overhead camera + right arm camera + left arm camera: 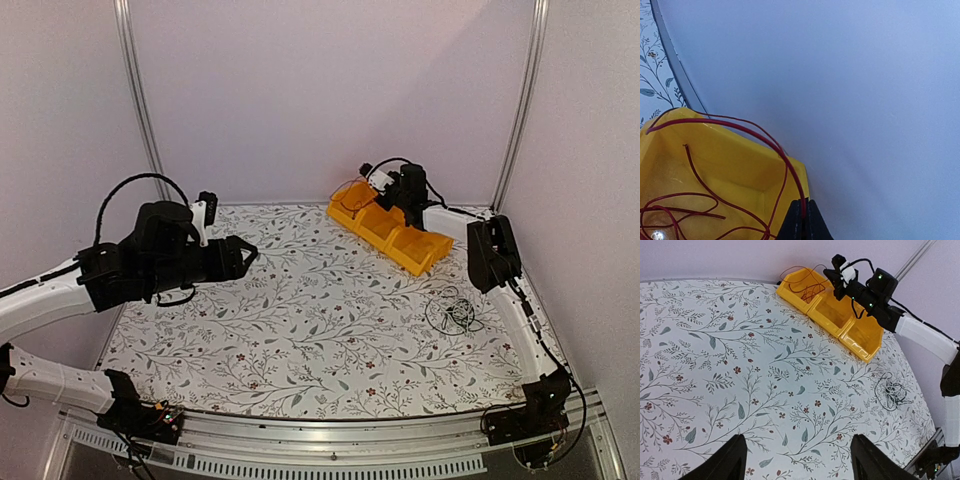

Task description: Untangle the cables

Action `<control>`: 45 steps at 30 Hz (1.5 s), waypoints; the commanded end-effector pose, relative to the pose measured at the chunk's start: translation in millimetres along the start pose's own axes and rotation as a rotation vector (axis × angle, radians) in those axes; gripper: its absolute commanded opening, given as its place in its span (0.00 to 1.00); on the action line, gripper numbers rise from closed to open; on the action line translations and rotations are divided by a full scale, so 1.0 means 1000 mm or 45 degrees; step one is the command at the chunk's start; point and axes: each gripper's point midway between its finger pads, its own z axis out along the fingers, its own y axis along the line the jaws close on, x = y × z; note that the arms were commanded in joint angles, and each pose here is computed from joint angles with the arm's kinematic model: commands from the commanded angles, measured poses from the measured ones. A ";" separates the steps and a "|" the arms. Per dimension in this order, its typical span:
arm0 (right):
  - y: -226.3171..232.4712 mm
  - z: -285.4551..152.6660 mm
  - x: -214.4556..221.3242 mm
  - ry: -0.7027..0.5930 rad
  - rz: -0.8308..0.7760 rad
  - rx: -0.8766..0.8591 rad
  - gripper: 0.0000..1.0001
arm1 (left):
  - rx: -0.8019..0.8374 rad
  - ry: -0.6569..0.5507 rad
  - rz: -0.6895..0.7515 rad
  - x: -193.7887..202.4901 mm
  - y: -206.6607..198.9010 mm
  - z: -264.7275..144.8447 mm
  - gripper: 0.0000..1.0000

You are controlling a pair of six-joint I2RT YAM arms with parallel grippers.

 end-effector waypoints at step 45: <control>0.128 -0.134 0.016 0.745 0.101 -0.769 0.49 | 0.030 -0.125 -0.132 -0.012 0.004 0.080 0.78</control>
